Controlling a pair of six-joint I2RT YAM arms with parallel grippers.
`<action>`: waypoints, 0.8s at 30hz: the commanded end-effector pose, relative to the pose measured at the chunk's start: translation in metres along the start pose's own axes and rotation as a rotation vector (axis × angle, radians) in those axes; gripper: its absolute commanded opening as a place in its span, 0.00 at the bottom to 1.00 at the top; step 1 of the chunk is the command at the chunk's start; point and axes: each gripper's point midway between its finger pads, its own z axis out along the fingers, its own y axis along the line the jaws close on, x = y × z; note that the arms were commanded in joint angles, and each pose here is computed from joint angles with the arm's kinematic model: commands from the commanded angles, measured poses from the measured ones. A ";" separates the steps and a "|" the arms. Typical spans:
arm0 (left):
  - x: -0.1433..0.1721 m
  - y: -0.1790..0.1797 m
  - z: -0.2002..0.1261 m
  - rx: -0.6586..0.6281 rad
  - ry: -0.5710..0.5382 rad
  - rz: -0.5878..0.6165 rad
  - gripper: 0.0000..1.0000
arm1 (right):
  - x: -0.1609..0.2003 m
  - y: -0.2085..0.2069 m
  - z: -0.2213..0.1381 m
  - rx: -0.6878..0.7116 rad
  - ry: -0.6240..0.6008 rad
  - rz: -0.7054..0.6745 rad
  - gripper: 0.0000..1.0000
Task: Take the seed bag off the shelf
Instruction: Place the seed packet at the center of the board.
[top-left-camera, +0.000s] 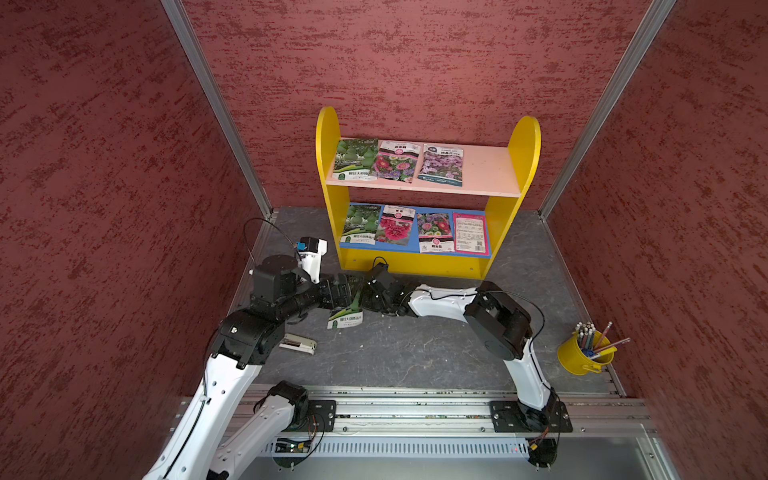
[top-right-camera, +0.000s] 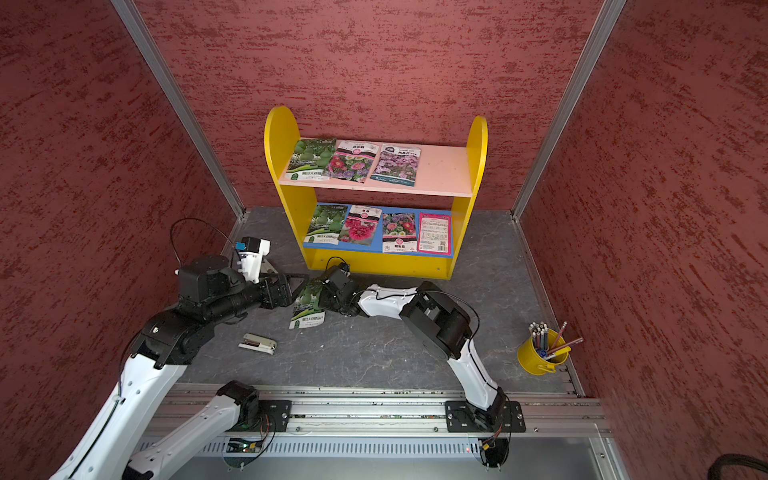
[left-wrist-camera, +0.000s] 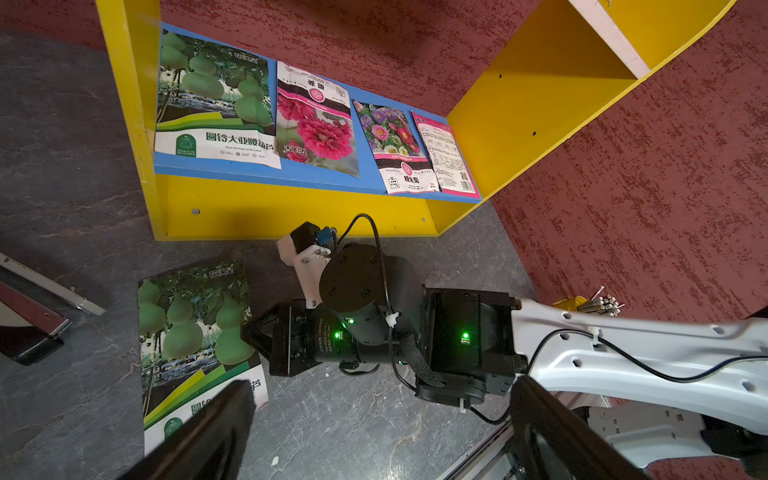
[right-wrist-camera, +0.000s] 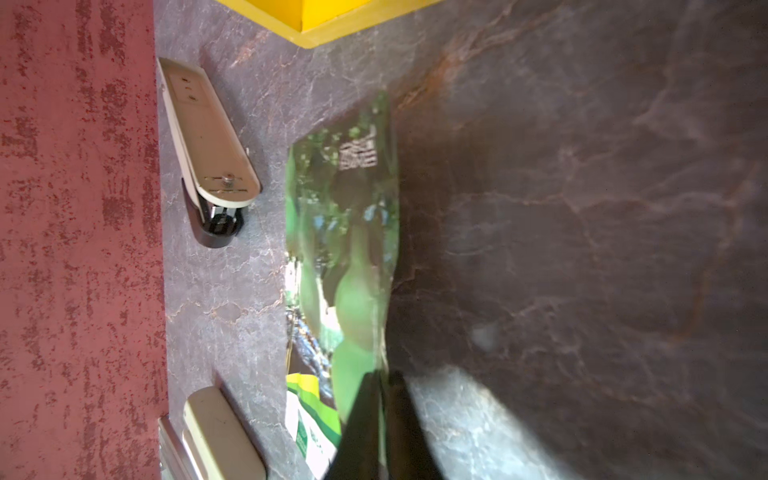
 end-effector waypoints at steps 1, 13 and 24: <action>-0.002 -0.001 0.000 0.012 -0.014 -0.002 1.00 | -0.006 0.002 0.005 0.005 -0.037 0.001 0.23; -0.003 0.001 0.000 -0.004 -0.011 -0.006 1.00 | -0.021 0.009 -0.039 0.041 -0.115 -0.111 0.51; -0.013 -0.012 0.010 0.054 -0.005 0.005 1.00 | -0.023 0.036 -0.157 0.006 -0.140 -0.488 0.98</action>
